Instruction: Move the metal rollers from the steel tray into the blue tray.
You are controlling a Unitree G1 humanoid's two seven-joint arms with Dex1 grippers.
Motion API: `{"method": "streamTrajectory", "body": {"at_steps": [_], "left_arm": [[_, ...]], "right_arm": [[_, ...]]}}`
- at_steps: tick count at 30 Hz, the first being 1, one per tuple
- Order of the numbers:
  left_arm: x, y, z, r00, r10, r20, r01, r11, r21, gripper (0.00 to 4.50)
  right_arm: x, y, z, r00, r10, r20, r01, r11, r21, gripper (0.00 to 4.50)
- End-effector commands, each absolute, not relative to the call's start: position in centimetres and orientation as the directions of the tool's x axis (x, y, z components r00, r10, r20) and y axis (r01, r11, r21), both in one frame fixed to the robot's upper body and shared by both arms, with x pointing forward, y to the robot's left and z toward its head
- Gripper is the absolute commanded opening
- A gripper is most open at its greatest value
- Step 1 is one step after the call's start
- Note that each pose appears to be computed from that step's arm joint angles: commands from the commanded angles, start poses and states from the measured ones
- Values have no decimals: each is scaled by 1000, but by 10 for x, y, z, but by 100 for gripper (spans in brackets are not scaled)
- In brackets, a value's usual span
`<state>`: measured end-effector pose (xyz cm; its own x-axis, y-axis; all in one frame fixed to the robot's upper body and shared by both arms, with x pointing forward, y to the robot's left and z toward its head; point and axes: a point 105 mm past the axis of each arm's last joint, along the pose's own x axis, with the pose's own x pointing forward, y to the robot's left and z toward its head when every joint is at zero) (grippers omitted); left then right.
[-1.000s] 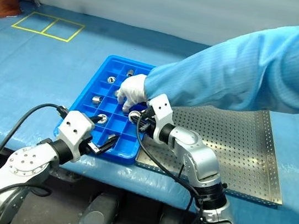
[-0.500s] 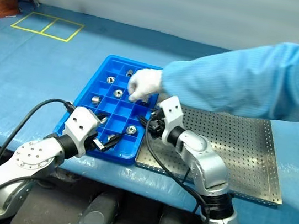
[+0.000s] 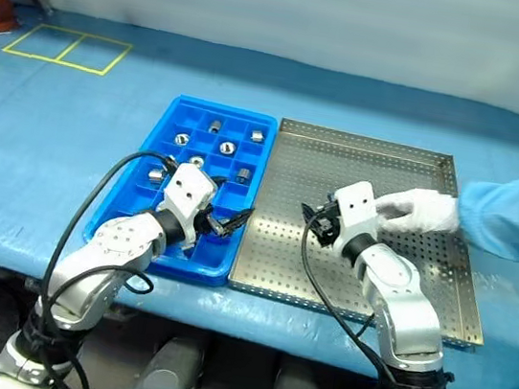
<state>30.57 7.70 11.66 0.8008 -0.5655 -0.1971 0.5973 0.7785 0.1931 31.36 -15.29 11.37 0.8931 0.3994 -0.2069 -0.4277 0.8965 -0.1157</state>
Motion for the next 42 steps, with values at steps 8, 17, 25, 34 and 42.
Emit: {"method": "streamTrajectory", "body": {"at_steps": [8, 17, 25, 34, 42], "left_arm": [[310, 75, 129, 763, -632, -137, 646, 737, 199, 450], [323, 82, 134, 833, -543, -109, 553, 813, 183, 450], [311, 66, 130, 767, -628, -135, 641, 740, 203, 450], [303, 62, 129, 744, -652, -147, 667, 711, 221, 450], [298, 67, 129, 755, -639, -149, 654, 719, 235, 450]], "right_arm": [[303, -209, 119, 928, 309, -210, -342, 928, -148, 414], [302, -205, 118, 927, 312, -208, -346, 925, -159, 449], [306, -192, 112, 911, 367, -189, -384, 921, -66, 449], [328, -165, 94, 889, 409, -206, -416, 909, 13, 449], [346, -179, 70, 908, 305, -288, -306, 951, 43, 420]]}}
